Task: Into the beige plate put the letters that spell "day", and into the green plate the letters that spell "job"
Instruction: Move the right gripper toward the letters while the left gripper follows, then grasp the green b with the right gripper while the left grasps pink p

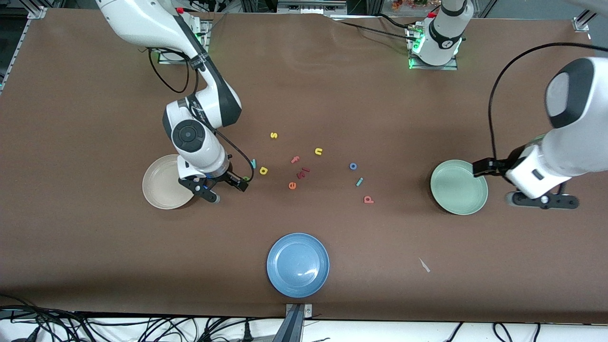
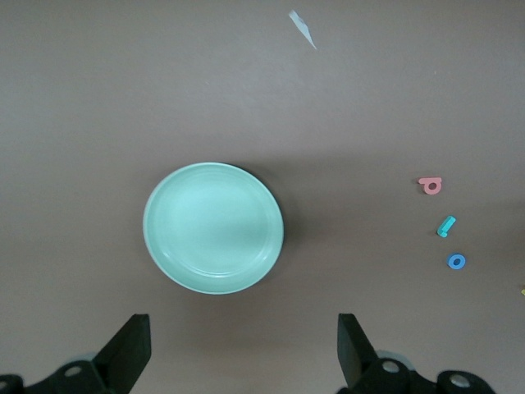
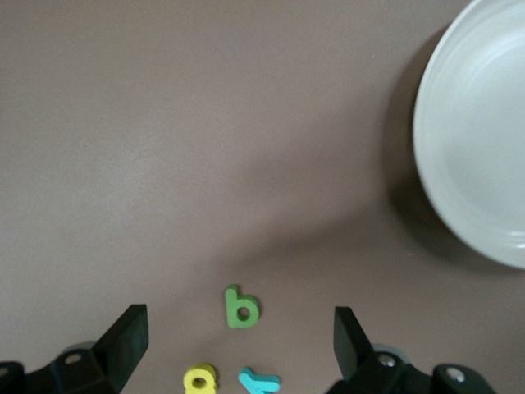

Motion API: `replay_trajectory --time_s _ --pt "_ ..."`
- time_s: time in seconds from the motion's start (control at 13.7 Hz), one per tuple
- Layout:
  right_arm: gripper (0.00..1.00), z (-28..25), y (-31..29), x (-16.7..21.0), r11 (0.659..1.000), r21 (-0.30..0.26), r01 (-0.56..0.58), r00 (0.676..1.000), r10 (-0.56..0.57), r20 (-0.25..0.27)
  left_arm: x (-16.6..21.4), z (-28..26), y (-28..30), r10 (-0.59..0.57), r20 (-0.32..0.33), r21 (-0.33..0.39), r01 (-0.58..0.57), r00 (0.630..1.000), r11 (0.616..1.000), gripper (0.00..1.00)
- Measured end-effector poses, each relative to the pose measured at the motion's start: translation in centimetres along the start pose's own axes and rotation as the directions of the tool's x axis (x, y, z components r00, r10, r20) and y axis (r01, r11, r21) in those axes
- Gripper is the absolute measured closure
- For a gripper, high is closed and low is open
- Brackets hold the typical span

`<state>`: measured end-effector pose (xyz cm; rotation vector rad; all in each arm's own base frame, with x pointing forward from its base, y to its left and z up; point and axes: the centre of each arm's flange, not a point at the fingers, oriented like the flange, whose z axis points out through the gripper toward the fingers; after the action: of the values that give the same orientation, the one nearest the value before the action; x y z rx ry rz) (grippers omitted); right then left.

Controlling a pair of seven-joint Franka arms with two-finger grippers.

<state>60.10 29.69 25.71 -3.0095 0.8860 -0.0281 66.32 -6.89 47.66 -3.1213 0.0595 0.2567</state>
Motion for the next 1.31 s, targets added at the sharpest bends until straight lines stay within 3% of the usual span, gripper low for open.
replay_trajectory --time_s 0.15,0.22,0.29,0.44,0.66,0.87,1.17,1.31 --pt "0.04 1.8 -0.7 -1.3 1.000 -0.006 -0.023 1.000 0.023 0.004 0.8 2.3 2.2 -0.044 0.031 -0.032 0.045 0.999 0.999 0.00" --pt "0.13 2.9 -1.0 -1.9 0.999 -0.018 -0.030 1.000 0.030 0.010 1.3 3.3 3.2 -0.071 0.037 -0.039 0.073 0.997 0.997 0.00" --pt "0.14 4.1 -1.0 -2.4 0.999 -0.029 -0.031 0.999 0.031 0.015 1.8 4.3 4.3 -0.107 0.034 -0.041 0.108 0.994 0.993 0.00" --pt "0.27 5.6 -1.1 -2.9 0.998 -0.040 -0.041 0.999 0.042 0.020 2.8 6.5 7.0 -0.192 0.019 -0.041 0.193 0.981 0.980 0.00" --pt "0.32 6.3 -1.3 -3.3 0.998 -0.042 -0.046 0.999 0.047 0.021 4.4 11.6 11.4 -0.331 0.012 -0.038 0.331 0.944 0.943 0.00" --pt "0.36 6.6 -1.2 -3.2 0.998 -0.045 -0.049 0.999 0.049 0.020 6.0 17.2 14.3 -0.475 0.002 -0.047 0.475 0.880 0.879 0.00" --pt "0.38 7.5 -1.1 -3.3 0.997 -0.054 -0.049 0.998 0.050 0.024 7.2 23.2 15.7 -0.689 0.009 -0.054 0.689 0.724 0.723 0.00" --pt "0.41 7.8 -1.0 -3.3 0.997 -0.058 -0.049 0.998 0.050 0.026 7.4 25.2 16.7 -0.723 0.009 -0.060 0.722 0.691 0.689 0.00"
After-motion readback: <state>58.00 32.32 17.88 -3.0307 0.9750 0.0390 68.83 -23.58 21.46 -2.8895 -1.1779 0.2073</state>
